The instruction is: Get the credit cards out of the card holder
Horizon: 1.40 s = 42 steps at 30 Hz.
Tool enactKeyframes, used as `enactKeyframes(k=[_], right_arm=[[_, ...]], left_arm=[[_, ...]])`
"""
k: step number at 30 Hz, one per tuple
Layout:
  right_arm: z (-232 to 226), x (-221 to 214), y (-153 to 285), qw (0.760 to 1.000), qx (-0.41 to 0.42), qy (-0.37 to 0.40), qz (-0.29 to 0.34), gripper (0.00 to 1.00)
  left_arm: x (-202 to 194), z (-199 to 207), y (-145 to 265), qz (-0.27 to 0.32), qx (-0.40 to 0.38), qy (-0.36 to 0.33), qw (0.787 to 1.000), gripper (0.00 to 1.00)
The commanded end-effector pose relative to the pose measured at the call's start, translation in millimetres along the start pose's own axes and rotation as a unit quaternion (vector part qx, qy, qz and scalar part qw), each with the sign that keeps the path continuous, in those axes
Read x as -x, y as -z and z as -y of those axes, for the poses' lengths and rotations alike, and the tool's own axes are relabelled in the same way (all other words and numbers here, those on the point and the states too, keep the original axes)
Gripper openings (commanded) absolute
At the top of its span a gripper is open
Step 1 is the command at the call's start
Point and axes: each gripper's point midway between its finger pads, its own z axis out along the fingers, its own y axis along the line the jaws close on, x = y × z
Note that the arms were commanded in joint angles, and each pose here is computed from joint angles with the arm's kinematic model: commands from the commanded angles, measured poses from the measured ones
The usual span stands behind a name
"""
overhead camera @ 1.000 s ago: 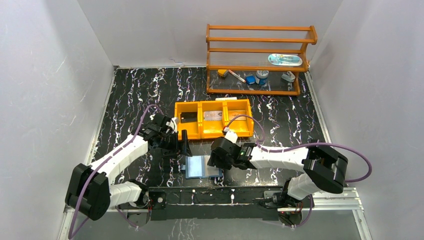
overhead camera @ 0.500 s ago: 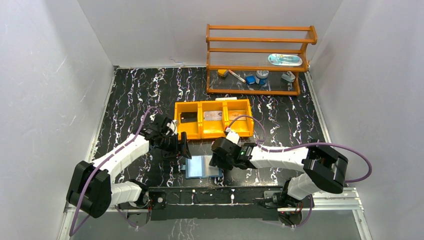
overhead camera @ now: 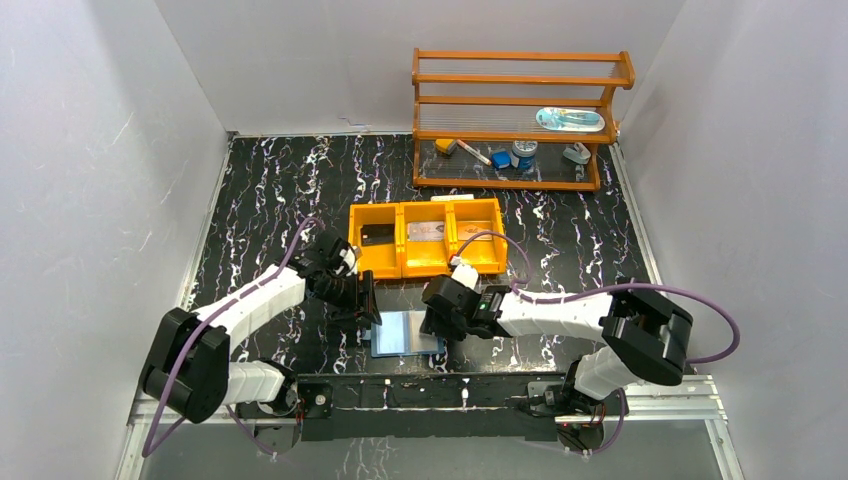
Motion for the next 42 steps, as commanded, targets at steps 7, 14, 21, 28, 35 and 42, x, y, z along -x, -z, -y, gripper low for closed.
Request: enactKeyframes(k=[7, 14, 21, 28, 35, 42], right_arm=[[-9.3, 5.7, 0.0, 1.000, 0.001, -0.004, 0.003, 0.49], [-23.5, 9.1, 4.0, 0.999, 0.034, -0.003, 0.006, 0.45], [-35.8, 16.9, 13.3, 0.998, 0.065, -0.014, 0.014, 0.43], [-45.3, 23.4, 23.5, 0.996, 0.081, -0.013, 0.023, 0.43], [-45.8, 21.7, 23.2, 0.997, 0.071, -0.009, 0.014, 0.44], [-51.8, 19.1, 22.7, 0.996, 0.085, -0.005, 0.006, 0.48]], left_arm=[[-18.3, 2.5, -9.4, -0.032, -0.008, 0.002, 0.999, 0.55], [-24.5, 2.3, -18.5, -0.045, -0.007, -0.003, 0.999, 0.42], [-25.1, 2.7, -19.5, -0.042, -0.005, -0.009, 0.999, 0.40], [-22.8, 3.6, -17.4, -0.034, -0.006, -0.012, 0.999, 0.39], [-20.6, 7.3, -13.5, -0.025, -0.013, -0.018, 0.999, 0.39], [-19.6, 7.7, -11.6, -0.020, -0.013, -0.020, 1.000, 0.39]])
